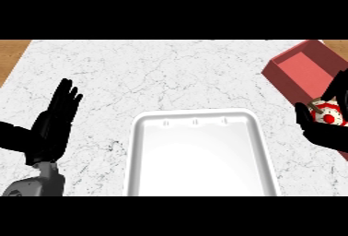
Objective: Pick the cupcake from the tray and place it in the cardboard box
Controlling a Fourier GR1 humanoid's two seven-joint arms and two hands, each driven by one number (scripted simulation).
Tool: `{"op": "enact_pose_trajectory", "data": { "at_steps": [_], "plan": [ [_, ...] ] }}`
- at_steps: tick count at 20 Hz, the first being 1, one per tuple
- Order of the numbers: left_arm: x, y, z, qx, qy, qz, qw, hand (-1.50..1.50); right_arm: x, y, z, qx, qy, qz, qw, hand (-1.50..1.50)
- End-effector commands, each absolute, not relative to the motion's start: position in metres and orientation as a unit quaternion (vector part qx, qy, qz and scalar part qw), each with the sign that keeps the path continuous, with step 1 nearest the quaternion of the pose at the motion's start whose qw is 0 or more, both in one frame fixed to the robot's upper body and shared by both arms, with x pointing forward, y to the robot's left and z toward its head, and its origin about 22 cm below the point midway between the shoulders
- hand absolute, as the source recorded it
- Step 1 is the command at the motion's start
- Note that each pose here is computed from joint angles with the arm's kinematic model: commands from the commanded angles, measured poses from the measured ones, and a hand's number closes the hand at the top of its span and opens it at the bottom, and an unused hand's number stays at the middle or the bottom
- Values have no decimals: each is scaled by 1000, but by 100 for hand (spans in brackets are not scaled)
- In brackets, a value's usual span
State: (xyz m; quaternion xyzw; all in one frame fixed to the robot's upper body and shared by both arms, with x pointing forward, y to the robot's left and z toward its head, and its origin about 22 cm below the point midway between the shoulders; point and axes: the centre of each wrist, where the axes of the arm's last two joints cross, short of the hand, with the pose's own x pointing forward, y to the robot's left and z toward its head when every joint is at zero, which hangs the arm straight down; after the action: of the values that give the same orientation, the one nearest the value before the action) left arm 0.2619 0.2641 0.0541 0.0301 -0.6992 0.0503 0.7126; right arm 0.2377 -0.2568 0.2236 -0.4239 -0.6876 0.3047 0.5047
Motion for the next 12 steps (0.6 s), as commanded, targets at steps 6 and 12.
{"op": "enact_pose_trajectory", "data": {
  "at_steps": [6, 12],
  "plan": [
    [278, 260, 75, 19, -708, 49, 705, 0, 303, -313, 218, -497, -656, 298, 483, 150],
    [257, 261, 56, 29, -698, 46, 714, 0, 338, -339, 183, -520, -624, 330, 481, 150]
  ]
}}
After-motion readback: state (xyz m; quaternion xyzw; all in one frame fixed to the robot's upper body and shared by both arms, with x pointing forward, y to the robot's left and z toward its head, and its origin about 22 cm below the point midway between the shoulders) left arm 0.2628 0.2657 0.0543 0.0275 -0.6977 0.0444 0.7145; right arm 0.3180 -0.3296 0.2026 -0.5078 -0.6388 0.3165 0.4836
